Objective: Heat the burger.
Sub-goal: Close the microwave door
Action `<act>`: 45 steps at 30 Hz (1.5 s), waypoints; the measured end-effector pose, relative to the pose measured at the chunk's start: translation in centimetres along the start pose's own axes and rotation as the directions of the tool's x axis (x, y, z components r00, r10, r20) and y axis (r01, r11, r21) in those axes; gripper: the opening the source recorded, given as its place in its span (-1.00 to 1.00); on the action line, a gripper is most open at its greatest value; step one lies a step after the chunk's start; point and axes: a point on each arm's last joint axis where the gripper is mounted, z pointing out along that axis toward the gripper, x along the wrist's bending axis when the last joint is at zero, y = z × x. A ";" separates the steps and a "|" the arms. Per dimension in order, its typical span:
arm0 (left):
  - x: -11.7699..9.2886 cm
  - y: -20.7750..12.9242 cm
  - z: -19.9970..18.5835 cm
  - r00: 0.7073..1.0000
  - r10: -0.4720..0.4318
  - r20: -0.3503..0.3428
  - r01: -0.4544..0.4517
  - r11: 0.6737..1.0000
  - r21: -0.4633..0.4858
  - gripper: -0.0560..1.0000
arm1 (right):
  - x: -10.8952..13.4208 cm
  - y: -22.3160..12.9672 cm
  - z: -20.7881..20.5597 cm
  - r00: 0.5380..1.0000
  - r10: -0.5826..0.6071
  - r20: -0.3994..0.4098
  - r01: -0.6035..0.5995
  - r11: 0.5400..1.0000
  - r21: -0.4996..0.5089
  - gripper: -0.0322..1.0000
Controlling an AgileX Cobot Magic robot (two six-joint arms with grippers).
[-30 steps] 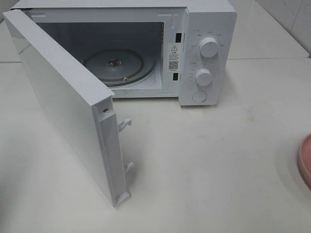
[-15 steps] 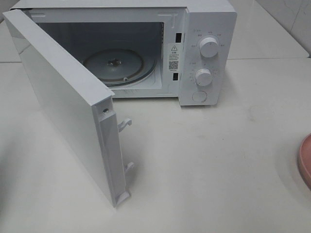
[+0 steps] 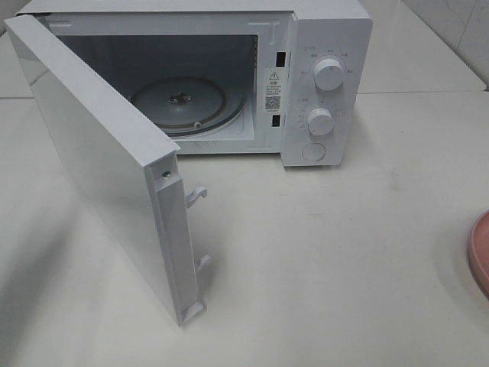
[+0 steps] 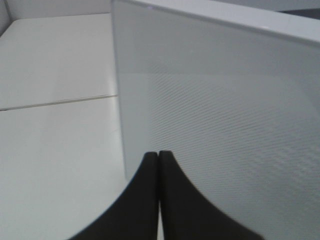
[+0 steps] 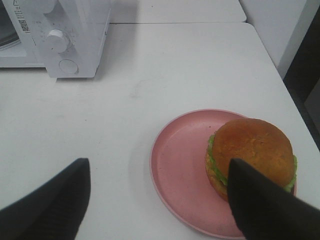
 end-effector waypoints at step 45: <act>-13.9 0.5 11.0 0.979 -0.062 0.195 0.069 0.997 -0.031 -0.89 | 0.0 0.0 0.0 1.000 0.000 -0.001 0.000 1.000 0.000 0.49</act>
